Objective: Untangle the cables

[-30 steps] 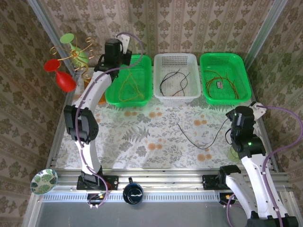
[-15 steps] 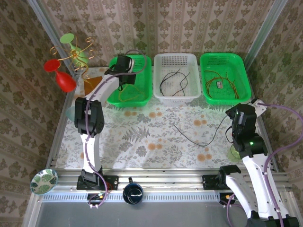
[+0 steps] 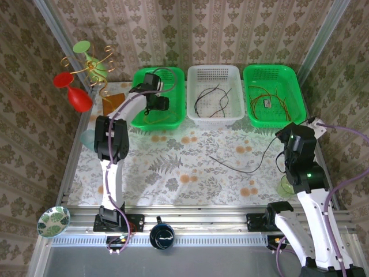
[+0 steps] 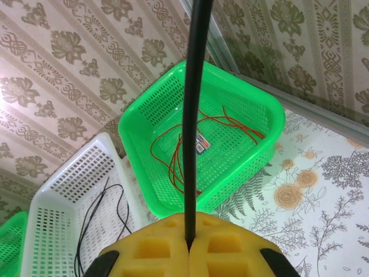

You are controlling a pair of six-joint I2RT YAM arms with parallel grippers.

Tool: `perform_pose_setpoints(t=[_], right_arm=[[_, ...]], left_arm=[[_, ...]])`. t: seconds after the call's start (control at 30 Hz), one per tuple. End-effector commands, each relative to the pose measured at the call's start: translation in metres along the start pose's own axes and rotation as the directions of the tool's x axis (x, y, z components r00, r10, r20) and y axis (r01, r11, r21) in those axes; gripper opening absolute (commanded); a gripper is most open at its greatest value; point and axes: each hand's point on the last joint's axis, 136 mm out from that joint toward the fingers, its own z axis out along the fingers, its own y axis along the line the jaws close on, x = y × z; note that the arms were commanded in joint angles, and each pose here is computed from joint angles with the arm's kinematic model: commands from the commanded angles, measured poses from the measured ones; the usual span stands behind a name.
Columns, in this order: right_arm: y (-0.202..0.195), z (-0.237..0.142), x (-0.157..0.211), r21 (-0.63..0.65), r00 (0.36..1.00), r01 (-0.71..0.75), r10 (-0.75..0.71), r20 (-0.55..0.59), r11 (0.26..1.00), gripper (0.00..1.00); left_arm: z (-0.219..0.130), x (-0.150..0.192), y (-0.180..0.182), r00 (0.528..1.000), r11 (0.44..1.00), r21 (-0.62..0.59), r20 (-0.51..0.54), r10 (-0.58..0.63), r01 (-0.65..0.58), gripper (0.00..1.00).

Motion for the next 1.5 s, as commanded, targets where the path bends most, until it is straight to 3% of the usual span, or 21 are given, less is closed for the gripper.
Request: perform_pose_setpoints(t=[0.0,0.37,0.67,0.73,0.9,1.2,1.47], right_arm=[[0.012,-0.008,-0.012,-0.037,1.000,0.000,0.001,0.009,0.999,0.00],[0.074,-0.033,-0.059,-0.269,0.997,-0.059,0.071,0.038,0.961,0.00],[0.163,-0.048,-0.124,-0.514,0.983,-0.117,0.174,0.065,0.850,0.00],[0.181,-0.050,-0.133,-0.554,0.980,-0.120,0.187,0.066,0.824,0.00],[0.222,-0.056,-0.160,-0.633,0.975,-0.091,0.198,0.101,0.769,0.00],[0.284,-0.059,-0.218,-0.717,0.948,-0.038,0.252,0.195,0.697,0.00],[0.341,0.003,-0.210,-0.718,0.960,-0.039,0.225,0.165,0.695,0.00]], left_arm=[[-0.062,-0.046,-0.004,0.990,1.000,0.018,0.138,0.013,-0.015,0.74],[-0.144,-0.065,-0.023,0.955,0.996,-0.006,0.283,0.092,-0.095,0.84],[-0.189,-0.012,-0.061,0.932,0.990,0.132,0.363,0.005,-0.057,0.84],[-0.196,0.003,-0.083,0.924,0.981,0.178,0.383,0.001,-0.075,0.84],[-0.199,0.040,-0.101,0.922,0.975,0.194,0.386,0.025,-0.107,0.84],[-0.199,0.075,-0.108,0.929,0.972,0.224,0.370,-0.026,-0.062,0.84],[-0.195,0.093,-0.112,0.937,0.973,0.227,0.345,-0.046,-0.036,0.84]])
